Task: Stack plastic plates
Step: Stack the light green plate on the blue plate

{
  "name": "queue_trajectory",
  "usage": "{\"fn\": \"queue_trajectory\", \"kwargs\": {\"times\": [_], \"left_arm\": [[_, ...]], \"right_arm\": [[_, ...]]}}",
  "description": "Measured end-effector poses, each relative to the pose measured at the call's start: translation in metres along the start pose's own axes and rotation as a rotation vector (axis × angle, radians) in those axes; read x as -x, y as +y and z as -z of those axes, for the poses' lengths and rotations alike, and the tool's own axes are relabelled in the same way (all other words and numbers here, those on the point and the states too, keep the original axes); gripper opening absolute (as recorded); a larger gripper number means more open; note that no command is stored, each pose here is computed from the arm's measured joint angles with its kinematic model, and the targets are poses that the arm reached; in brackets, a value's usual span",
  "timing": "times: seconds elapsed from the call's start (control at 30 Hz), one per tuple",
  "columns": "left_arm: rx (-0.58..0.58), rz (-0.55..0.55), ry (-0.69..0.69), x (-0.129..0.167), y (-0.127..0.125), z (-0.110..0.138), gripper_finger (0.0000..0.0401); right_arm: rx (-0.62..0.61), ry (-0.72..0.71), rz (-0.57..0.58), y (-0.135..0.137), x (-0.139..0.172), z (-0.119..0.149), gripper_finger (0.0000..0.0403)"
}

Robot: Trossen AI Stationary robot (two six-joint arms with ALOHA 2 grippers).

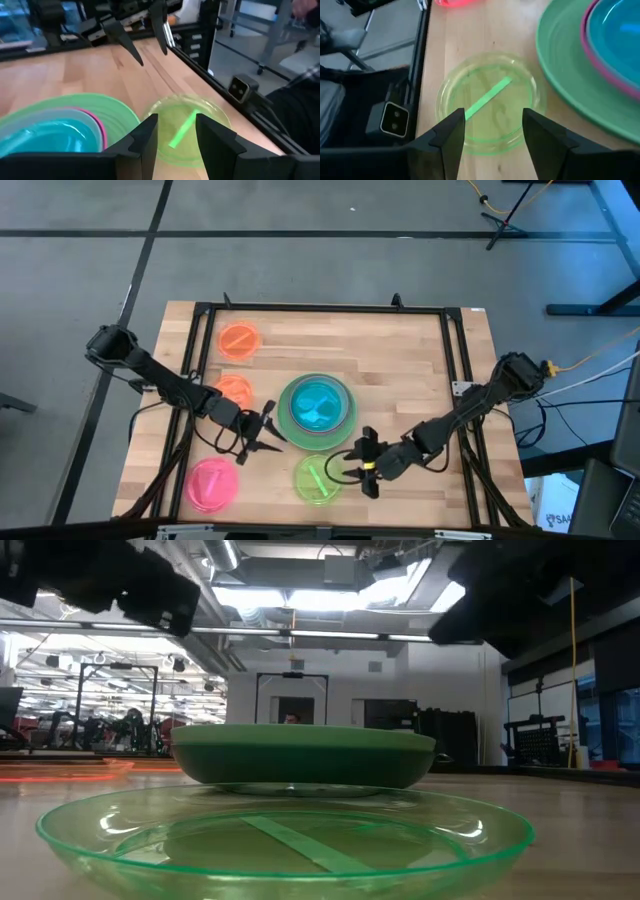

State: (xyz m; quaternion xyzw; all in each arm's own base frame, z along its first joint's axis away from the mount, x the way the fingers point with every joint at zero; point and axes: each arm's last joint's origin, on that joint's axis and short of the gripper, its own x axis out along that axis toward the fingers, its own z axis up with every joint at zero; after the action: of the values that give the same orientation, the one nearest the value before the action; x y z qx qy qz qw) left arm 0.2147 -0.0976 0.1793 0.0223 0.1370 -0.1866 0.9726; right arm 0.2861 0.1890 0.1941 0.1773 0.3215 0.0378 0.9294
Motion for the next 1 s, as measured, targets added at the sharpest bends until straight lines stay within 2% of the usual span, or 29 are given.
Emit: {"fn": "queue_trajectory", "kwargs": {"times": [0.2,0.3,0.57,0.73,0.8,0.87,1.0], "left_arm": [[0.010,0.014,0.031,-0.005,-0.010,0.008,0.0126],[0.050,0.014,0.038,-0.008,-0.014,0.011,0.0126],[0.129,-0.025,0.085,-0.013,-0.021,0.021,0.0126],[0.155,-0.024,0.093,-0.014,-0.022,0.022,0.0126],[0.206,-0.031,0.094,-0.014,-0.022,0.023,0.0126],[0.246,-0.037,0.093,-0.014,-0.021,0.023,0.0126],[0.242,-0.042,0.092,-0.014,-0.021,0.023,0.0126]], "right_arm": [[-0.038,0.066,-0.038,0.014,-0.014,0.012,0.0188],[-0.047,0.072,-0.006,0.015,-0.021,0.022,0.0188],[-0.279,0.119,0.119,-0.004,-0.047,0.038,0.0188],[-0.384,0.114,0.155,-0.013,-0.056,0.039,0.0188],[-0.434,0.114,0.172,-0.018,-0.060,0.039,0.0188],[-0.451,0.113,0.182,-0.021,-0.063,0.040,0.0188],[-0.470,0.092,0.148,-0.023,-0.068,0.037,0.0188]]}}
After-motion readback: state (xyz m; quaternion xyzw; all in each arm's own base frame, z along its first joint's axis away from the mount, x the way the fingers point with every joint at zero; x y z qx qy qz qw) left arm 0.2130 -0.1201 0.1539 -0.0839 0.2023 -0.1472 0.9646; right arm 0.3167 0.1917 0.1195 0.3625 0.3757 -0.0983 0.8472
